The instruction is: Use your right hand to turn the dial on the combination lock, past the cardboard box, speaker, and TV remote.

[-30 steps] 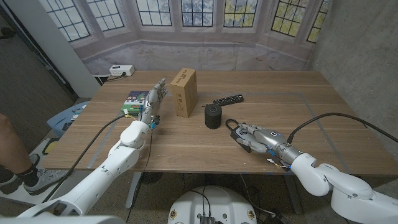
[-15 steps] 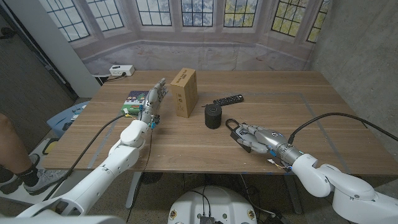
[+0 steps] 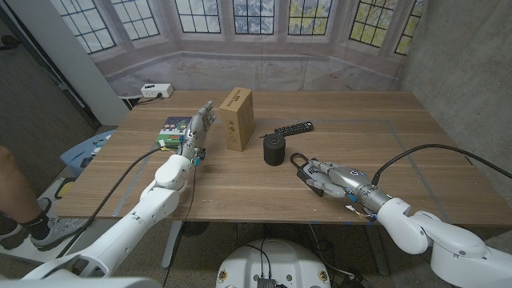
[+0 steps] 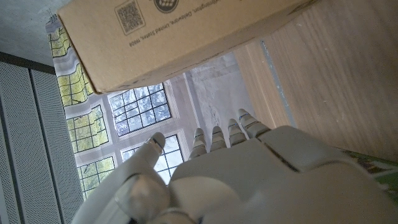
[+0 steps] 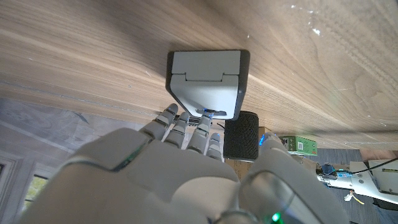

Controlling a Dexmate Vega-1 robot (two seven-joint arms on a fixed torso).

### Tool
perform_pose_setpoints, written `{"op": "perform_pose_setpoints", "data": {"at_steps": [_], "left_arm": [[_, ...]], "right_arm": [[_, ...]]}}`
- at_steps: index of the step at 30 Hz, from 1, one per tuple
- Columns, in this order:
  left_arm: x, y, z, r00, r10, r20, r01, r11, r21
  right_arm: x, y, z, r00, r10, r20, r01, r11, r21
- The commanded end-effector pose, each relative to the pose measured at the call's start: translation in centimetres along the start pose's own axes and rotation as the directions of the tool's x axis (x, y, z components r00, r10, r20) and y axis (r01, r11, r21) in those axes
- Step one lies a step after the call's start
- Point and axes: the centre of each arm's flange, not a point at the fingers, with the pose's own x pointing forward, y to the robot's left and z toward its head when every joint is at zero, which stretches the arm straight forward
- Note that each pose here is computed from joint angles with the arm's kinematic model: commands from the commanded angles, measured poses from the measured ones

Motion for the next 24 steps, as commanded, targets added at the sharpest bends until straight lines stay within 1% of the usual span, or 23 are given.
{"op": "perform_pose_setpoints", "data": {"at_steps": [1,7,10,24], "left_arm": [[-0.2,0.0,-0.2,1.0,0.009,-0.002,-0.009,1.0,-0.004],[-0.4,0.0,-0.3,1.0,0.013,-0.004,-0.013,1.0,-0.007],[-0.5,0.0,-0.4,1.0,0.015,-0.004,-0.015,1.0,-0.008],[-0.5,-0.1,-0.3,1.0,0.016,0.0,-0.016,1.0,-0.01]], "right_arm": [[-0.2,-1.1,0.3,0.999,-0.018,0.026,0.019,0.999,-0.029],[-0.1,-1.8,0.6,0.998,-0.031,0.047,0.033,0.999,-0.037],[0.0,-2.1,0.7,0.998,-0.04,0.049,0.042,0.998,-0.039],[0.3,-2.8,0.9,0.995,-0.069,0.068,0.072,0.996,-0.05]]}}
